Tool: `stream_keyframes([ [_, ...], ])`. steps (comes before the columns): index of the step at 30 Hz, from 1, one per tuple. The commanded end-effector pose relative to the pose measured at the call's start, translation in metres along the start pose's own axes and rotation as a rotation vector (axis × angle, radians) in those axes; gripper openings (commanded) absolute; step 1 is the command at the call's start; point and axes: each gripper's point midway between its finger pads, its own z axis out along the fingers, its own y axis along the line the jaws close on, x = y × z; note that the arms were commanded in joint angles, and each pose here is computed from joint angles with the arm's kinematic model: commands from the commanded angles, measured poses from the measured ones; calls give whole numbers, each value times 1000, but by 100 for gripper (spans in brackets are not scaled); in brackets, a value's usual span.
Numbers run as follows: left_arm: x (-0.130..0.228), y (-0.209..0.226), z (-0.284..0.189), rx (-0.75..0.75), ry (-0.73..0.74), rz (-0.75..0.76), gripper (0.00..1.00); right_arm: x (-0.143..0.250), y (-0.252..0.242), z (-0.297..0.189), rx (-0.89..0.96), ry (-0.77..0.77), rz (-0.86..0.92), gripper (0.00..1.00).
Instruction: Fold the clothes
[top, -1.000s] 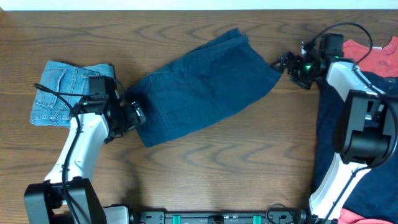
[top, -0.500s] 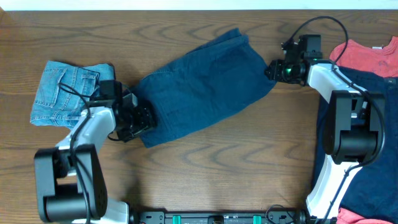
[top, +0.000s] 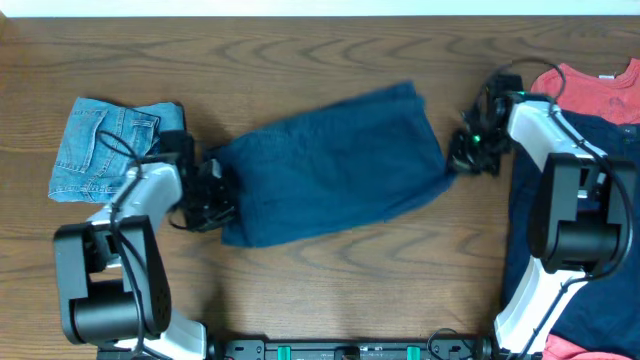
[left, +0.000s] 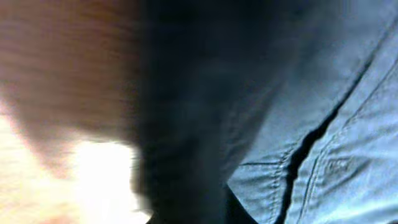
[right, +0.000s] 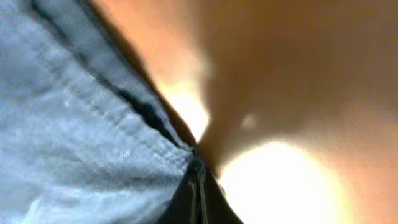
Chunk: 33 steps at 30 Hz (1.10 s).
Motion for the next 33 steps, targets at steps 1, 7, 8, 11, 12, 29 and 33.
stream_keyframes([
  [1, -27, 15, -24, -60, -61, -17, 11, 23, -22, -17, 130, 33, 68, 5],
  [7, -38, 4, -55, -54, -84, -5, 63, 16, -24, -45, 178, -71, -15, 44],
  [8, -38, 1, -59, -53, -80, 14, 64, 10, -17, -49, 147, -107, -34, 50],
  [11, -35, -4, -72, -54, -78, 37, 66, -11, 15, -63, 5, -224, -146, 62],
  [12, -35, -6, -76, -52, -81, 38, 66, -18, 27, -67, -47, -259, -203, 65],
  [29, -2, -50, -37, -58, -50, 285, 24, -58, 99, -16, -207, -347, -407, 4],
  [33, 3, -46, -16, -73, -57, 312, 23, -99, 108, -41, -269, -523, -308, 1],
])
